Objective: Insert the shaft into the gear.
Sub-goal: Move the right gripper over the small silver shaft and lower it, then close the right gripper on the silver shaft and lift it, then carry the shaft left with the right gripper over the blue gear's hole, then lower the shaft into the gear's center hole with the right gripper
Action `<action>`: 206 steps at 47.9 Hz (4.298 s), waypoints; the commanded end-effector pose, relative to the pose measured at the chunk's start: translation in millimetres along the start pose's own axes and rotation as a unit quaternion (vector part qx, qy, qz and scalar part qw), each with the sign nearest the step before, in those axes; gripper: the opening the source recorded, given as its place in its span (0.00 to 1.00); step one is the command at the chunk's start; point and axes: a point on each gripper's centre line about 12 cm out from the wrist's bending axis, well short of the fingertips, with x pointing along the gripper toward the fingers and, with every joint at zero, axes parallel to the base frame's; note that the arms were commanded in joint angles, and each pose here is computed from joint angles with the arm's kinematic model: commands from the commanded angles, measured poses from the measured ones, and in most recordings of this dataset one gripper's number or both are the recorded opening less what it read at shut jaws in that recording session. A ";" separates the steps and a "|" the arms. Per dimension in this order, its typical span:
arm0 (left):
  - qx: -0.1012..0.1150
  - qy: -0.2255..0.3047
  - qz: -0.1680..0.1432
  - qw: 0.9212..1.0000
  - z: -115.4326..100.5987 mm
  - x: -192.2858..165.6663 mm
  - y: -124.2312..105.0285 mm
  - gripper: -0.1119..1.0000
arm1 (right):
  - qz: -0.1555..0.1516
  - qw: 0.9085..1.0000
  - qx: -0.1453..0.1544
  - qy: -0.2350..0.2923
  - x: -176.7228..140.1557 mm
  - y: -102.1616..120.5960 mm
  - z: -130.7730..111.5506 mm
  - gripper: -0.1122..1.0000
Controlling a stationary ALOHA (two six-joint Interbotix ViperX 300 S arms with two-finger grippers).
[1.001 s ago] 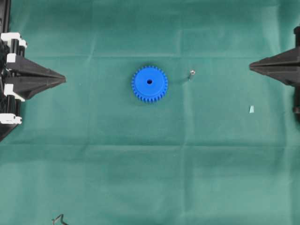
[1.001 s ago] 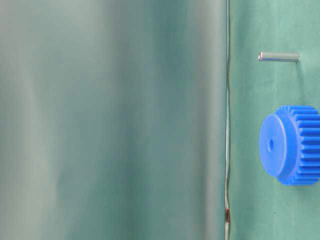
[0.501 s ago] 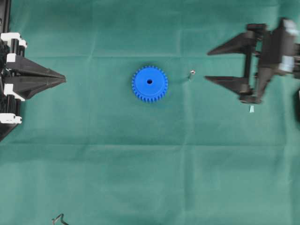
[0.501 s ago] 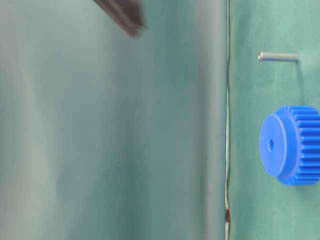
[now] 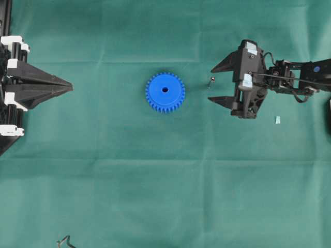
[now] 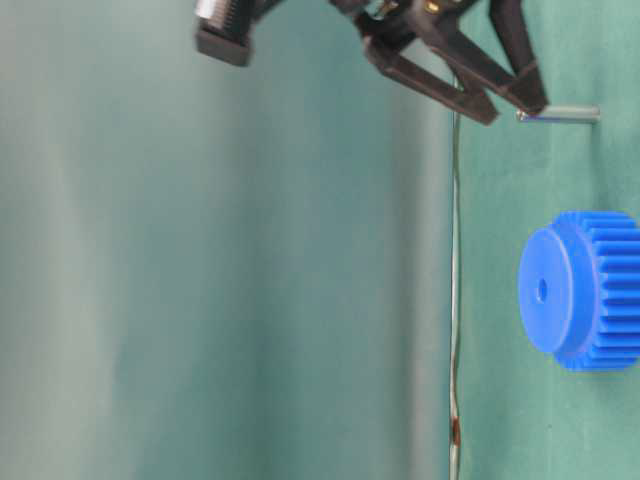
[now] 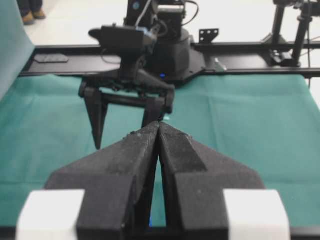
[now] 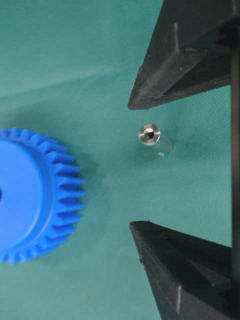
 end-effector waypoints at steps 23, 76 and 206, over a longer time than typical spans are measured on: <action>0.003 -0.012 -0.001 1.000 9.7 3.0 0.0 0.10 | -0.006 1.000 0.006 -0.009 3.0 -4.4 0.5 0.63; 0.002 -0.015 -0.001 1.000 11.6 2.1 0.0 0.10 | 0.000 1.000 0.001 -0.020 -38.2 -3.3 55.8 0.25; 0.004 -0.007 0.005 1.000 9.9 1.8 2.2 0.10 | 0.030 0.999 -0.020 0.036 67.0 34.4 81.1 0.25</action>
